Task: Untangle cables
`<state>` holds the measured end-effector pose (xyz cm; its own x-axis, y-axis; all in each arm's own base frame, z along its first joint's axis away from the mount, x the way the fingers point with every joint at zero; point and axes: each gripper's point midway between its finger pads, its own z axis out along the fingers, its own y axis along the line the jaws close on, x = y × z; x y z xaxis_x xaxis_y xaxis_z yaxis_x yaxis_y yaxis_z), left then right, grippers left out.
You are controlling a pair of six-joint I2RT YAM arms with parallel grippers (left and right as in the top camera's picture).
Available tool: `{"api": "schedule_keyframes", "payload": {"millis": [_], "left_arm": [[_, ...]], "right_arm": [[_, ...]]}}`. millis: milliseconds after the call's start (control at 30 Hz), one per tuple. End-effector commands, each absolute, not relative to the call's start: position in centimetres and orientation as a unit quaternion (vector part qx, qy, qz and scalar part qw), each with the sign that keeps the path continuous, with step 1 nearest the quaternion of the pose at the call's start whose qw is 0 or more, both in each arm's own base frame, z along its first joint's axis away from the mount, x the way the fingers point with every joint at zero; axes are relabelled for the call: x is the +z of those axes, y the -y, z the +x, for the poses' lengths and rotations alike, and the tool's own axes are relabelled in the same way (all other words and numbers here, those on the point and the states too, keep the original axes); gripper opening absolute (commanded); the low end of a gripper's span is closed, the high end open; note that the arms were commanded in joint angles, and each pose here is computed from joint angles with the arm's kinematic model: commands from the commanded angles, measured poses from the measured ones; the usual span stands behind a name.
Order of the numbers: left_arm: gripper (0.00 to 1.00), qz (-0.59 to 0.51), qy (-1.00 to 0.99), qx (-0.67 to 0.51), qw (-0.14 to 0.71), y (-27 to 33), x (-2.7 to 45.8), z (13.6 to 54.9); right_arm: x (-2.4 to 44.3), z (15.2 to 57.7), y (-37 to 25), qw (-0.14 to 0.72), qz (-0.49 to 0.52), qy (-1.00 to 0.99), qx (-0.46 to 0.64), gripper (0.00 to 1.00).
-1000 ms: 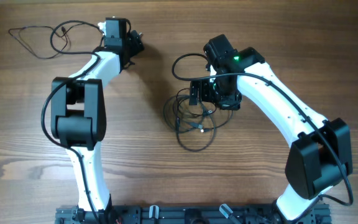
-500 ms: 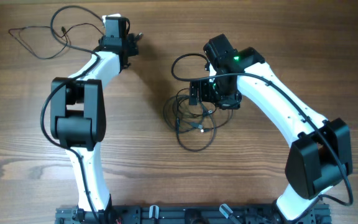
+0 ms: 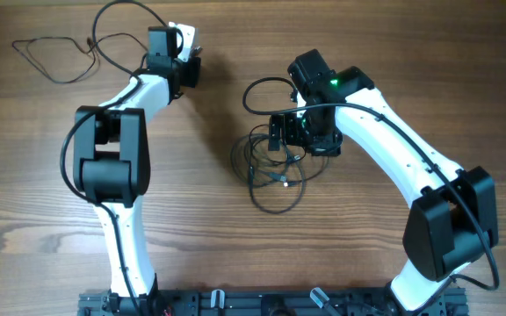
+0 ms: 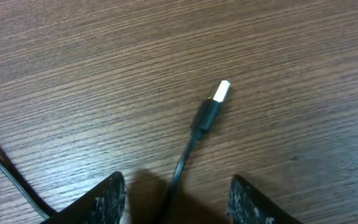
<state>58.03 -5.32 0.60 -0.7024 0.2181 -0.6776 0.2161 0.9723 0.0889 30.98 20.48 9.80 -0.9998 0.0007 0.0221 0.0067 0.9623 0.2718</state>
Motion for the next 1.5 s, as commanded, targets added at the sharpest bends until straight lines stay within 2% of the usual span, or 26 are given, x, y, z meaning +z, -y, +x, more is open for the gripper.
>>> {"api": "schedule_keyframes", "payload": {"millis": [0,33,133,200,267,333,400,500,567,600,633,700,733,833,900,1000,1100,1200,1233,1267,1333,1467], "left_arm": [[0.48,0.094,-0.939,0.006,0.329,2.4,-2.9,57.1],[0.33,0.089,-0.941,0.007,0.327,1.8,-3.0,57.0],[0.04,0.074,-0.948,0.012,0.311,-0.4,-3.5,56.4],[0.04,0.056,-0.950,0.029,0.304,-2.6,-3.6,56.1],[0.04,0.013,-0.944,0.095,0.316,-6.7,-1.6,56.7],[0.04,-0.034,-0.929,0.141,0.342,-10.4,2.2,57.4],[0.04,-0.070,-0.902,0.140,0.403,-12.4,9.1,58.8],[0.04,-0.108,-0.858,0.068,0.498,-12.5,18.6,60.5],[0.04,-0.127,-0.843,0.021,0.523,-12.1,20.9,61.0],[0.13,-0.137,-0.844,0.008,0.518,-11.9,20.6,61.0],[0.36,-0.138,-0.854,0.004,0.502,-11.8,19.3,60.8],[0.93,-0.144,-0.877,0.004,0.458,-11.8,16.6,59.7],[1.00,-0.150,-0.887,0.005,0.437,-12.2,15.7,59.0],[1.00,-0.170,-0.904,0.009,0.393,-13.8,13.9,57.0],[1.00,-0.178,-0.927,0.002,0.331,-13.6,11.7,54.6],[1.00,-0.157,-0.949,-0.102,0.252,-9.1,9.6,51.8],[1.00,-0.158,-0.925,-0.288,0.191,-1.8,10.5,50.3],[1.00,-0.137,-0.925,-0.327,0.134,2.8,10.4,48.3],[1.00,-0.133,-0.929,-0.329,0.105,4.2,10.1,47.2],[1.00,-0.130,-0.932,-0.328,0.079,5.4,10.0,46.1],[1.00,-0.124,-0.936,-0.328,0.042,7.3,12.4,43.1],[1.00,-0.110,-0.942,-0.310,0.066,7.7,19.7,38.5]], "right_arm": [[9.7,30.7,-20.8,0.016,0.006,0.990,-0.140,1.00],[9.7,30.7,-20.8,0.016,0.006,0.990,-0.139,1.00],[9.6,30.4,-20.6,0.023,0.005,0.990,-0.136,1.00],[9.6,30.0,-20.6,0.031,0.004,0.990,-0.135,1.00],[9.6,29.7,-20.4,0.038,0.003,0.990,-0.133,1.00],[9.6,29.5,-20.3,0.041,0.003,0.991,-0.131,1.00],[9.6,29.7,-20.4,0.037,0.004,0.990,-0.133,1.00],[9.6,29.8,-20.5,0.035,0.004,0.990,-0.134,1.00],[9.6,29.8,-20.5,0.035,0.004,0.990,-0.134,1.00],[9.6,29.8,-20.5,0.035,0.004,0.990,-0.134,1.00],[9.6,29.8,-20.5,0.036,0.004,0.990,-0.134,1.00],[9.7,29.6,-20.6,0.040,0.004,0.990,-0.138,1.00],[9.7,29.6,-20.7,0.040,0.004,0.989,-0.140,1.00],[9.7,29.8,-20.7,0.038,0.005,0.989,-0.142,1.00],[9.7,30.0,-20.9,0.032,0.005,0.989,-0.144,1.00],[9.8,30.5,-21.3,0.022,0.006,0.988,-0.153,1.00],[10.0,30.8,-21.9,0.017,0.017,0.985,-0.171,1.00],[10.0,30.7,-21.9,0.015,0.040,0.984,-0.170,1.00],[10.0,30.4,-21.7,0.022,0.035,0.985,-0.167,0.88],[10.2,30.4,-21.3,0.020,0.030,0.986,-0.161,0.88],[13.0,31.0,-19.4,-0.015,0.011,0.986,-0.166,0.97],[20.3,31.8,-14.9,-0.133,-0.010,0.974,-0.181,1.00]]}}
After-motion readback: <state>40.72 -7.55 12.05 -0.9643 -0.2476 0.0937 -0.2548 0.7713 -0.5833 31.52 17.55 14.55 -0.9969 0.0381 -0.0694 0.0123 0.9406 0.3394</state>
